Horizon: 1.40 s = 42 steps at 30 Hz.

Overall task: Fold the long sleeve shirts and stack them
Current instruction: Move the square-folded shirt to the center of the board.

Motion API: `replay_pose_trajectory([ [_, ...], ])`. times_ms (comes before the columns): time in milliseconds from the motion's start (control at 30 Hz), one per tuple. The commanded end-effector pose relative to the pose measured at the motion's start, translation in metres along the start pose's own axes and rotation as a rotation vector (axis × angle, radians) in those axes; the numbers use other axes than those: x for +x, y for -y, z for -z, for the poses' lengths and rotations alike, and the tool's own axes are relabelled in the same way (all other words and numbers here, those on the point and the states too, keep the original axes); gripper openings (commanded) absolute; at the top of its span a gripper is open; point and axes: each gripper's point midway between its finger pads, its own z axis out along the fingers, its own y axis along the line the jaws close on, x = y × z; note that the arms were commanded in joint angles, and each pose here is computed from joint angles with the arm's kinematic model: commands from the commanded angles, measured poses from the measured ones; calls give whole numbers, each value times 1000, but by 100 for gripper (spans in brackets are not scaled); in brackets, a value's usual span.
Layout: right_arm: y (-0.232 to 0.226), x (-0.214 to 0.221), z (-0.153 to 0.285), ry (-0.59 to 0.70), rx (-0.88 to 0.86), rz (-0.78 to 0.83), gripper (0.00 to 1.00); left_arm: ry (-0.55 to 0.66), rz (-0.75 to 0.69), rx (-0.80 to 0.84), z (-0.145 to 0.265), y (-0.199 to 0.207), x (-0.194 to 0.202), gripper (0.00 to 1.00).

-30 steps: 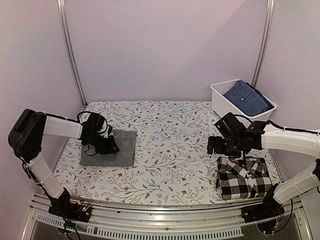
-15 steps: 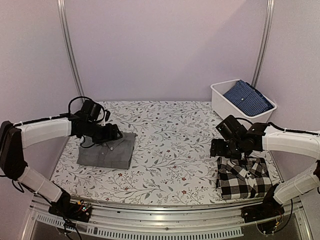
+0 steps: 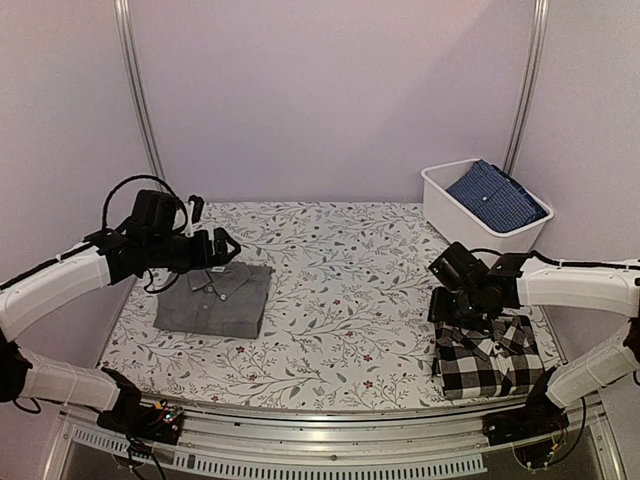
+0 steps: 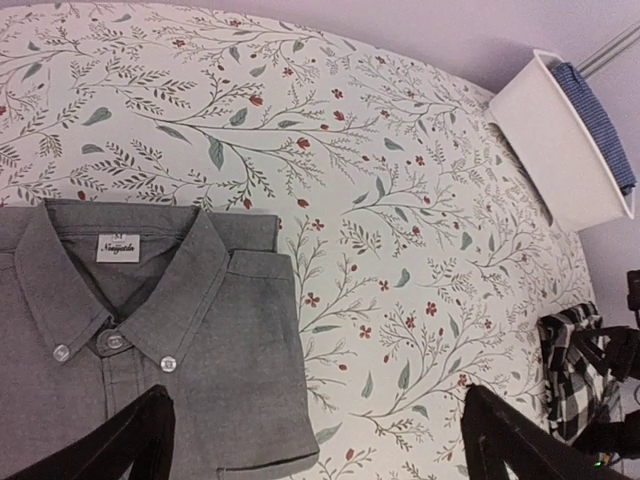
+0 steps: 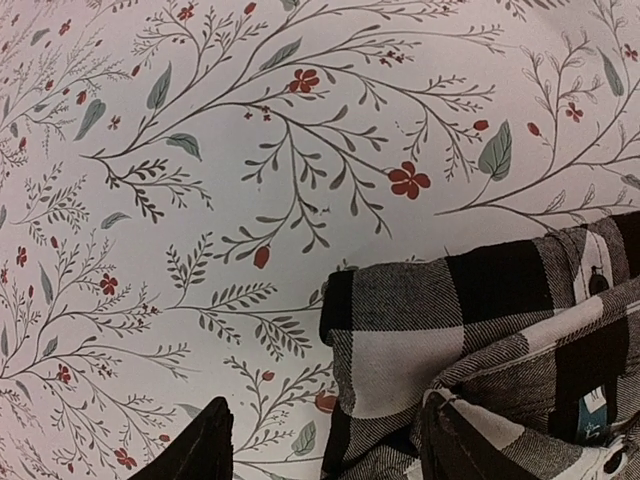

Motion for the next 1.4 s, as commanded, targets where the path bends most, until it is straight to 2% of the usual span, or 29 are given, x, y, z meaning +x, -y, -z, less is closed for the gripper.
replay_pose_trajectory([
  [0, 15, 0, -7, 23, 66, -64, 60, 105, 41, -8, 18, -15, -18, 100],
  [33, 15, 1, -10, 20, 75, -67, 58, 113, 38, -15, 19, -16, -19, 100],
  [167, 10, 3, -23, -6, 105, -56, 43, 119, 45, -19, 22, -18, -20, 100],
  [400, 16, 12, -41, -36, 180, -55, 30, 128, 66, -12, 24, -21, -19, 100],
  [567, 7, 11, -50, -52, 182, -37, 0, 175, 40, 15, 33, -16, -24, 100],
  [867, -34, -1, -61, -57, 118, 27, 0, 110, 37, 26, 26, -16, -12, 100],
  [1133, -104, -31, -72, -29, 11, 39, 0, 88, 41, 59, 19, -12, -7, 100],
  [1367, -156, -59, -84, -1, -66, 25, 0, 17, 60, 98, 5, -9, 9, 100],
])
